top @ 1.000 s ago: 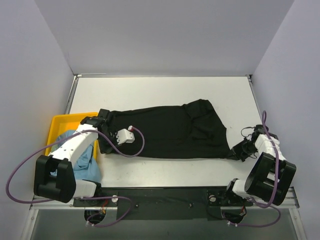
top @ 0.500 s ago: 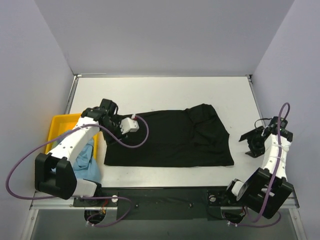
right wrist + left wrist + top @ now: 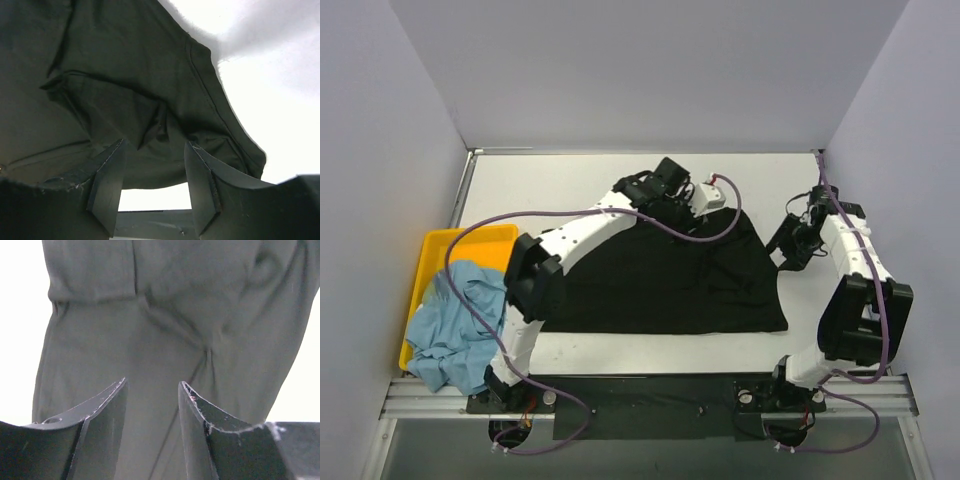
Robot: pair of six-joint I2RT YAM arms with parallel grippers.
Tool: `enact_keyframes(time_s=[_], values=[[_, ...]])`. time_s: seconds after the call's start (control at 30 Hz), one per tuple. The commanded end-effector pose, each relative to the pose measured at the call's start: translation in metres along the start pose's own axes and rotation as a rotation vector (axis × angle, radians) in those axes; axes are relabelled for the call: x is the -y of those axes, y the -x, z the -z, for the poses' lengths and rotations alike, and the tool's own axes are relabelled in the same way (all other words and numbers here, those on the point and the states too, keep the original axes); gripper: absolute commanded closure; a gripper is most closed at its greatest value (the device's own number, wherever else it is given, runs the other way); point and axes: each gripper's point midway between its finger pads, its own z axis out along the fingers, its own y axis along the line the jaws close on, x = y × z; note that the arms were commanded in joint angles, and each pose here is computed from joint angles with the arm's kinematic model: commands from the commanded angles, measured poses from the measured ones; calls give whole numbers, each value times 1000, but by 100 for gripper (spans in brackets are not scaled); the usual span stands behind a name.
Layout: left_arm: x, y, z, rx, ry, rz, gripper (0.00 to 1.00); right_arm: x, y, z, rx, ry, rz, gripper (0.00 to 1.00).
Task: Fold and stack the t-shirts
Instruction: Fold the flattened tshirt in 1/3 of the way
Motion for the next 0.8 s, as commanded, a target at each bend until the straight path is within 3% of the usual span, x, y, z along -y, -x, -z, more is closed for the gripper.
enact_keyframes(time_s=[0.0, 0.03, 0.07, 0.23, 0.43, 0.67, 0.73, 0.77], values=[[-21, 47, -48, 135, -3, 230, 46, -5, -11, -13, -101, 15, 42, 55], [-24, 64, -48, 171, 6, 251, 46, -7, -14, -18, -120, 29, 45, 55], [-22, 53, -69, 136, -16, 266, 46, -10, -18, -25, -146, 34, 58, 55], [-17, 63, -98, 167, -39, 269, 46, -20, -24, -48, -194, 66, 46, 57], [-21, 46, -117, 142, -57, 306, 46, -36, -36, -65, -248, 83, 68, 56], [-6, 25, -136, 109, -143, 361, 46, -23, -52, -83, -298, 10, 81, 56], [-8, 23, -142, 118, -146, 370, 48, -26, -53, -85, -307, 29, 95, 62], [-10, 25, -144, 132, -141, 370, 51, -25, -52, -86, -310, 30, 101, 72]])
